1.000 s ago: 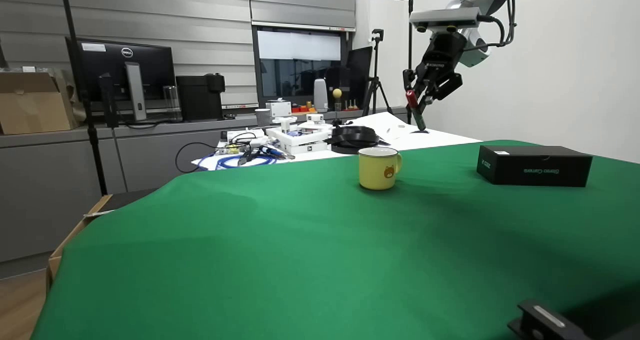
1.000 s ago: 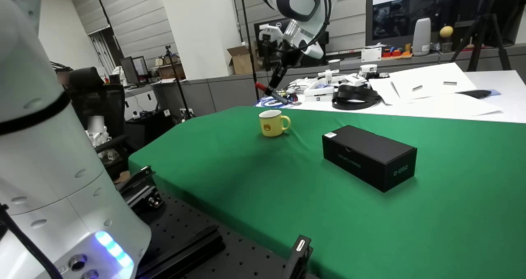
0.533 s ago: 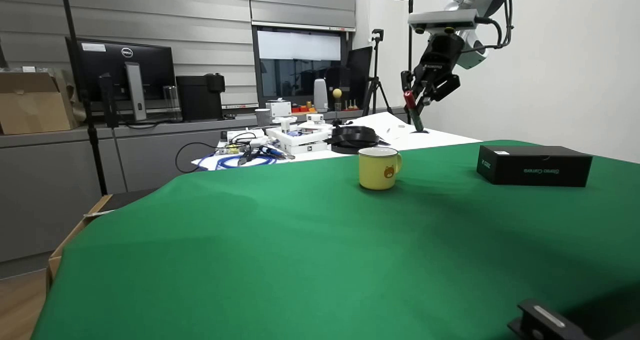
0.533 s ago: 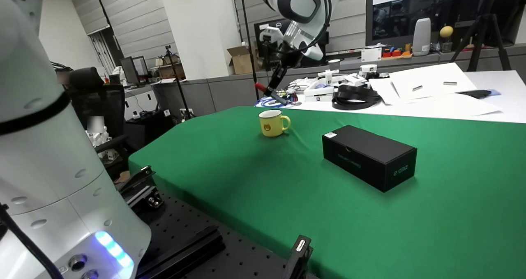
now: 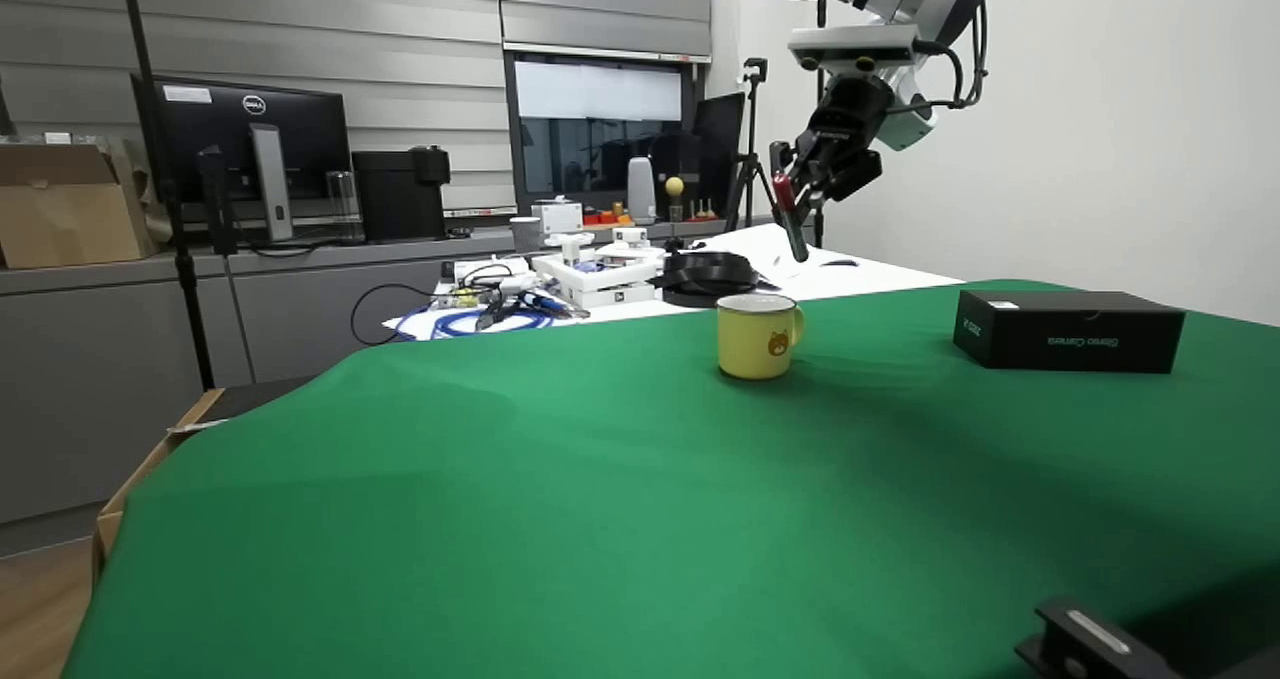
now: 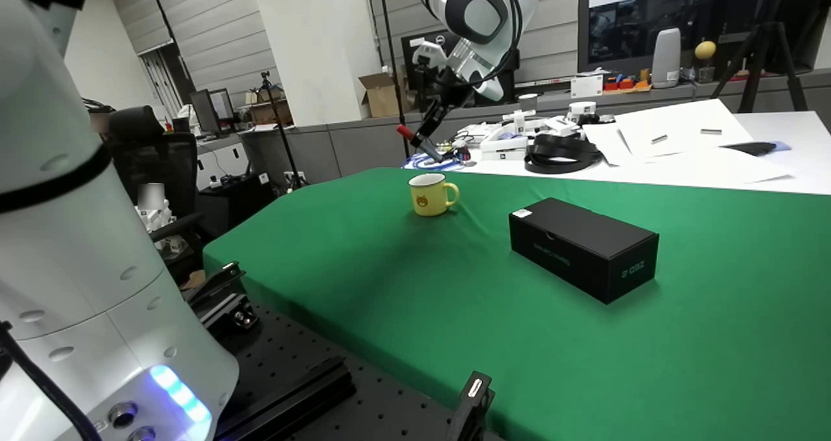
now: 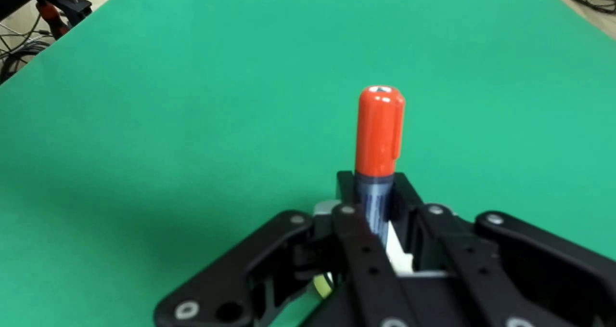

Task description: Take the marker on the box and put it in the cup

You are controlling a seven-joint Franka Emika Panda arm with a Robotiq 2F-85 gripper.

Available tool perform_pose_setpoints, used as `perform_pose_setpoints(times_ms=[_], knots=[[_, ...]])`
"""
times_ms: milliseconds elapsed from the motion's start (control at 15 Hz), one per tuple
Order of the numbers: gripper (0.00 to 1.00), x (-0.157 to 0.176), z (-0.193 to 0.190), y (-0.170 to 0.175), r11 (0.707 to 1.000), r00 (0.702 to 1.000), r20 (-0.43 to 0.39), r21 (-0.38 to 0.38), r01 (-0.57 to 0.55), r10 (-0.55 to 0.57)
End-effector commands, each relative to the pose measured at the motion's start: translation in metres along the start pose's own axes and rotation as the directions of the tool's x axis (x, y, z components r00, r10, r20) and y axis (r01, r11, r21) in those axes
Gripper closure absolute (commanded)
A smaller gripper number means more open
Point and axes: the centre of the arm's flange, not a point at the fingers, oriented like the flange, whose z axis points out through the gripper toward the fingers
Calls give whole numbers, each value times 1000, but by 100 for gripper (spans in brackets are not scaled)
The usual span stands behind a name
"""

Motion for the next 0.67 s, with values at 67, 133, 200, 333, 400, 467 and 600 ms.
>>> perform_pose_setpoints(times_ms=[67, 133, 200, 333, 400, 467, 600], knots=[[95, 7, 11, -36, 1000, 999, 54, -14, -3, 4], [95, 8, 15, -40, 1000, 998, 63, -18, -1, 2], [95, 9, 19, -43, 1000, 997, 72, -23, 2, 0], [95, 14, 26, -49, 999, 996, 87, -32, 4, -1], [95, 18, 29, -52, 999, 995, 95, -34, 1, 2], [95, 23, 33, -53, 999, 995, 101, -38, -4, 8], [95, 35, 39, -55, 999, 993, 117, -42, -15, 20]])
